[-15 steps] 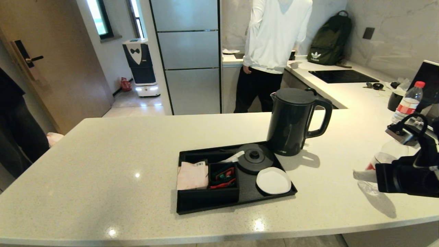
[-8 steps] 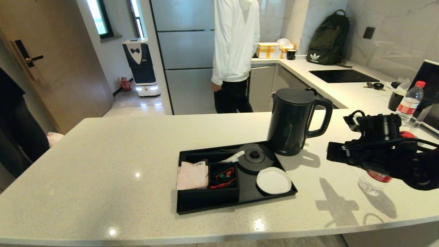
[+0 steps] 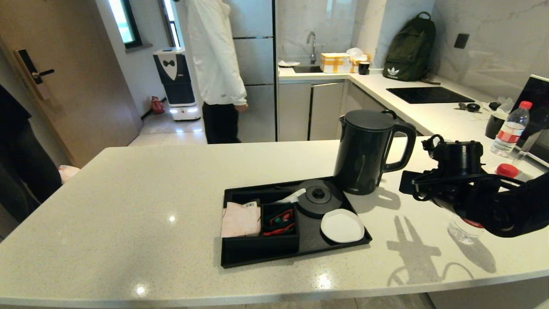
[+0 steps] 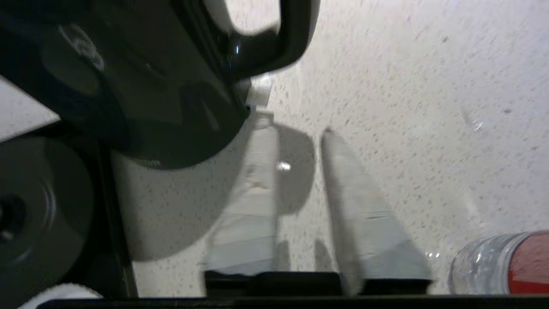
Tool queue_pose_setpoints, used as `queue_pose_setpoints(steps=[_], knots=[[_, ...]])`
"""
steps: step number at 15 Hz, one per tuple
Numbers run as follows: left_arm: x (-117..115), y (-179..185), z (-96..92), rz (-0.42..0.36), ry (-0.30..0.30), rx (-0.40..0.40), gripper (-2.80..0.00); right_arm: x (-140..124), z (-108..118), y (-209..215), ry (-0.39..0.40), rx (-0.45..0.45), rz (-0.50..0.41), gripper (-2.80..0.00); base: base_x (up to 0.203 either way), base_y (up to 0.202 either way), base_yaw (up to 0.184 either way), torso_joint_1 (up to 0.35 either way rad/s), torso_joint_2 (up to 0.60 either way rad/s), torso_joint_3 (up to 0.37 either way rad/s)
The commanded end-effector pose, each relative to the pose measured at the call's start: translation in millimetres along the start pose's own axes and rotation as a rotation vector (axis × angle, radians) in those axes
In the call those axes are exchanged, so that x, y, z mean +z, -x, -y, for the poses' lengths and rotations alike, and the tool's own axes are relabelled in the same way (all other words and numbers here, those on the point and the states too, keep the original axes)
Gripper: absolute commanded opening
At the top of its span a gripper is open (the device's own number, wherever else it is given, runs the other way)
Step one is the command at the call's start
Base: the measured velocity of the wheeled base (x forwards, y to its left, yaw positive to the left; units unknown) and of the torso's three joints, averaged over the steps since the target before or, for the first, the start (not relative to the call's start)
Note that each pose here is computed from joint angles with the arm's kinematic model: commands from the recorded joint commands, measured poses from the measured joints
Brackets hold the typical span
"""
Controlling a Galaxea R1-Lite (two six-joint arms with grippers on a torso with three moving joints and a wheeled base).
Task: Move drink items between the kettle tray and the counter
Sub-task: Return the kettle to its original position
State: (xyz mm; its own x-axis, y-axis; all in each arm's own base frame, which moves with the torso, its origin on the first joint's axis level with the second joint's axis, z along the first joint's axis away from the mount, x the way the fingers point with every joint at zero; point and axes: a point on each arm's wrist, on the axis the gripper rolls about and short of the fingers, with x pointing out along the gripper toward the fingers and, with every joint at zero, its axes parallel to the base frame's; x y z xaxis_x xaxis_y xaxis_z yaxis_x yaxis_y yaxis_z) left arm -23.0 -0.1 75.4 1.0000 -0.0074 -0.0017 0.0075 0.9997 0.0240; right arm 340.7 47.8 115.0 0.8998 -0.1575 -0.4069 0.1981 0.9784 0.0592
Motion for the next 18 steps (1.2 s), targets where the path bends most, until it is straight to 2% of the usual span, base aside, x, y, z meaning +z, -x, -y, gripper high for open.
queue_pose_setpoints(steps=[1, 9, 12, 18], knots=[[-0.1, -0.1, 0.0, -0.002, 0.000, 0.000, -2.80, 10.8, -1.9, 1.9, -0.013, 0.006, 0.043, 0.00, 0.000, 0.000, 0.000, 0.000, 0.00, 0.000], [0.0, -0.1, 0.0, -0.001, 0.000, 0.000, -2.80, 29.4, -5.2, -25.3, -0.048, -0.011, 0.106, 0.00, 0.000, 0.000, 0.000, 0.000, 0.00, 0.000], [0.0, -0.1, 0.0, -0.001, 0.000, 0.000, -2.80, 33.0, 5.1, -43.0, -0.063, -0.046, 0.123, 0.00, 0.000, 0.000, 0.000, 0.000, 0.00, 0.000], [0.0, -0.1, 0.0, -0.001, 0.000, 0.000, -2.80, 19.7, 20.2, -76.3, -0.061, -0.077, 0.147, 0.00, 0.000, 0.000, 0.000, 0.000, 0.00, 0.000]])
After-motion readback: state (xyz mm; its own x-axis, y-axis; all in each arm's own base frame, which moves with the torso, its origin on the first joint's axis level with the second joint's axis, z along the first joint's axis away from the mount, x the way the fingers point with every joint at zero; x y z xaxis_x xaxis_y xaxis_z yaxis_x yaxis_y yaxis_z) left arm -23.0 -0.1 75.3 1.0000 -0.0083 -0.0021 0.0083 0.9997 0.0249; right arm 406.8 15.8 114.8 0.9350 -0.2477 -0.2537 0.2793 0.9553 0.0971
